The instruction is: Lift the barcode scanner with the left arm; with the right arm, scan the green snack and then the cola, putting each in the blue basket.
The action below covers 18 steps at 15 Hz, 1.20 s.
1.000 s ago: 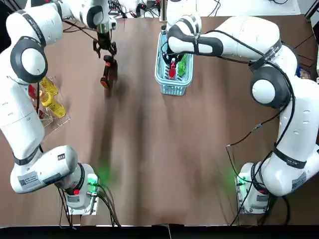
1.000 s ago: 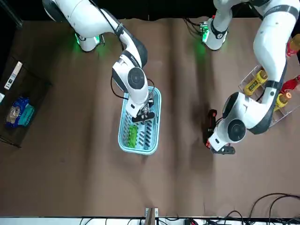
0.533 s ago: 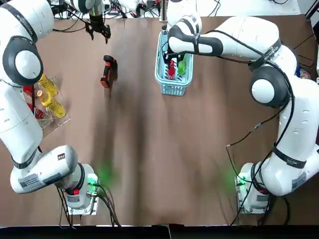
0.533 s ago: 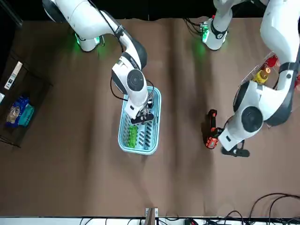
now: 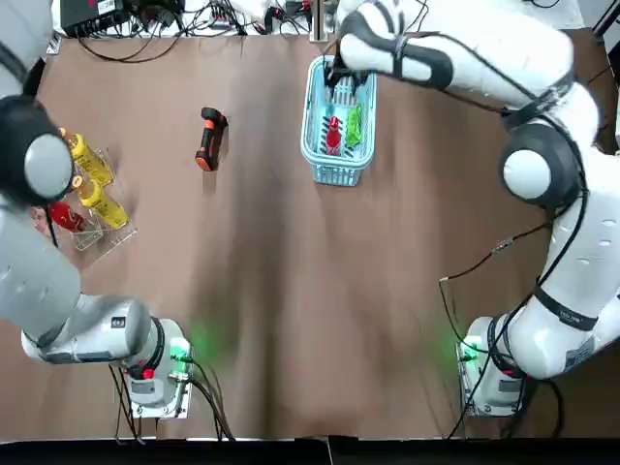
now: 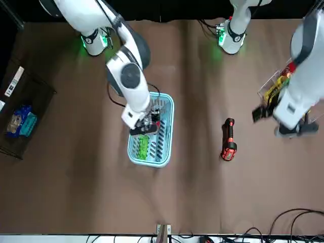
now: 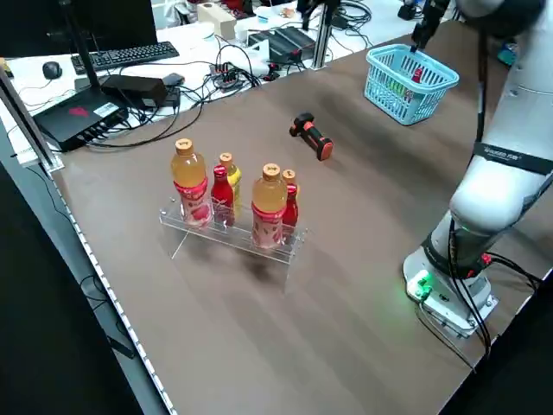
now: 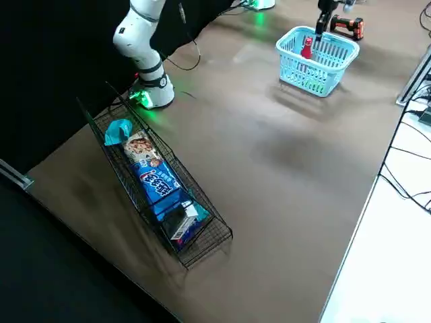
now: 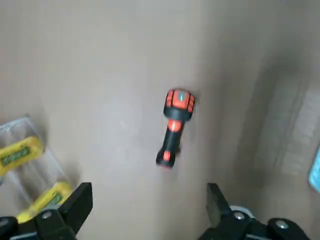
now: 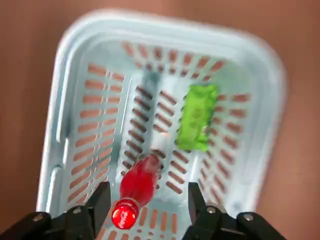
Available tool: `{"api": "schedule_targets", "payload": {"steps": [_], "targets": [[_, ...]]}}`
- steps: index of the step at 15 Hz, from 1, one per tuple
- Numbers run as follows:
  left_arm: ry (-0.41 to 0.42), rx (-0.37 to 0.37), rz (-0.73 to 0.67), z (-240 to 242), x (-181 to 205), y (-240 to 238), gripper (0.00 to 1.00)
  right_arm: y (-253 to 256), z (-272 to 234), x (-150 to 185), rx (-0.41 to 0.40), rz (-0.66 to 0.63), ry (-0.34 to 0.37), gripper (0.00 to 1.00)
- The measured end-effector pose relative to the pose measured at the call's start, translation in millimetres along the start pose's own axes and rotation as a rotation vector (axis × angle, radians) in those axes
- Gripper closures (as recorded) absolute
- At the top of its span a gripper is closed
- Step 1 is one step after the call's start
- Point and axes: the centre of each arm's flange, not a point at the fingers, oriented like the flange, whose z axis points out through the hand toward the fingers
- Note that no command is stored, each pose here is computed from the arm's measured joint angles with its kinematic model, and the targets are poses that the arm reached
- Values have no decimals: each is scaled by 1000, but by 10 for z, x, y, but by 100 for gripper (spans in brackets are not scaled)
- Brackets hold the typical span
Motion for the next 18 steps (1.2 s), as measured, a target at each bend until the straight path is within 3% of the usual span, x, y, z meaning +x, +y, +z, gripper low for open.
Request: {"api": "schedule_targets", "payload": {"steps": [4,7,11,15,18], "targets": [[0,21,66,-304,-419,-6,0,709,-595,194,-45,28,12,29],[-12,24,94,-242,-418,-17,0,1376,-681,446,-59,-19,9,30],[-17,24,98,-218,-401,-55,0,2400,-743,659,-89,-101,-47,29],[-17,24,98,-217,-400,-55,0,3291,-1124,657,-106,-140,-50,29],[-20,25,98,-214,-403,-57,0,3497,-1393,556,-120,-133,-47,29]]}}
